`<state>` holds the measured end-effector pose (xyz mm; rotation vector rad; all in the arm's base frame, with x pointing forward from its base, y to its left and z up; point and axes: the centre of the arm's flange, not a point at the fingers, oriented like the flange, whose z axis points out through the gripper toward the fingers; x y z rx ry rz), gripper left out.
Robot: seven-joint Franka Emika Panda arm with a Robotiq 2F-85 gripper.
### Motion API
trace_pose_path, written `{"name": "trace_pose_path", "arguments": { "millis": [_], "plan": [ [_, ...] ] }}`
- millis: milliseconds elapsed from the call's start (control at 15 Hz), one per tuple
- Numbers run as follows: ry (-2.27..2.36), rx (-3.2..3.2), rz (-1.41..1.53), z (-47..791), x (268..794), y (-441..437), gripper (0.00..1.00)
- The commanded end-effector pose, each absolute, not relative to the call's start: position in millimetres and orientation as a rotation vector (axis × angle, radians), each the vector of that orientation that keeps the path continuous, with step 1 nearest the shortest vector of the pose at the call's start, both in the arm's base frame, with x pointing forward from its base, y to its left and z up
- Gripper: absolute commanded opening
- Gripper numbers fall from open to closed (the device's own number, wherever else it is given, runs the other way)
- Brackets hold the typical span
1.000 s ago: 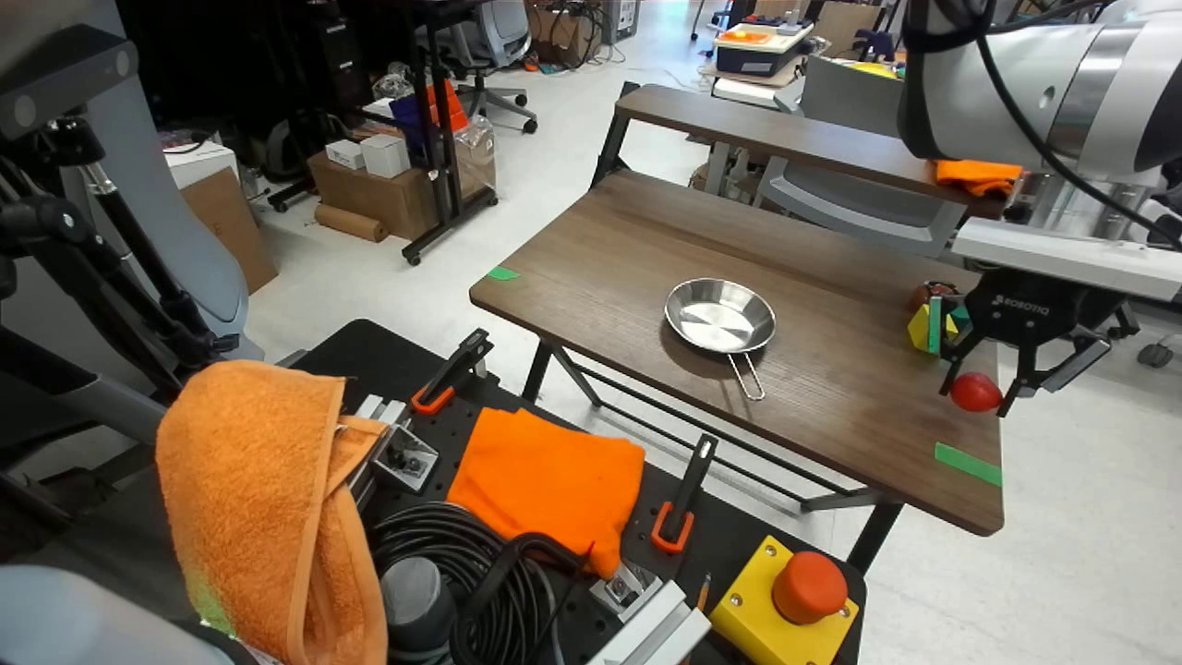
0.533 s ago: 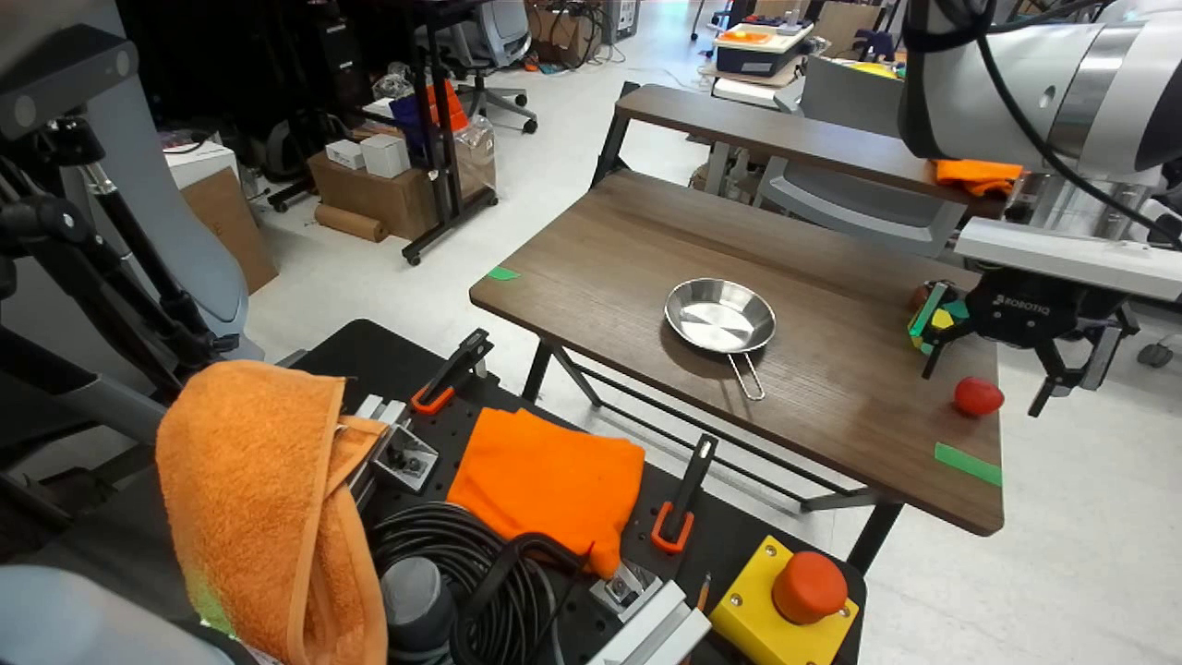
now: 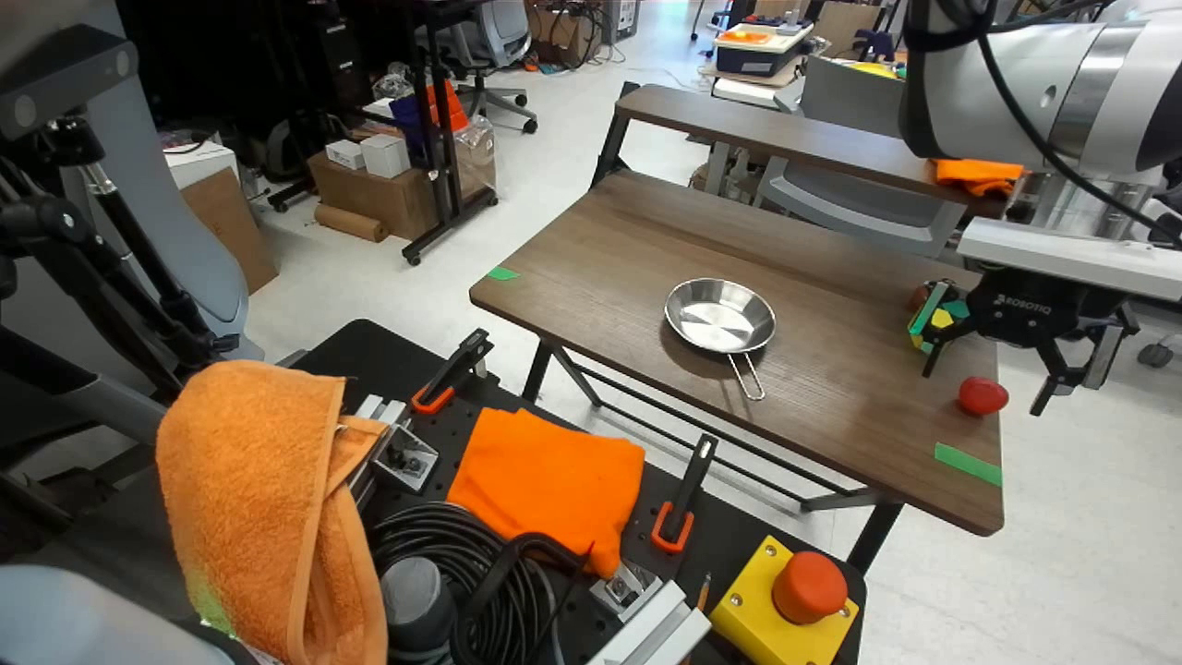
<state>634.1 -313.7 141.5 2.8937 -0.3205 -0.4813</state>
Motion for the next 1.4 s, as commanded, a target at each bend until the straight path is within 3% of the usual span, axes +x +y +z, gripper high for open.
{"name": "trace_pose_path", "arguments": {
  "millis": [0,667,1333],
  "plan": [
    [-0.319,2.893,-0.419,169.1,629.4,-294.3,1.0],
    [-0.416,2.904,-0.265,243.2,608.7,-236.7,1.0],
    [-0.029,2.903,-0.134,273.6,532.4,-75.2,1.0]
  ]
}}
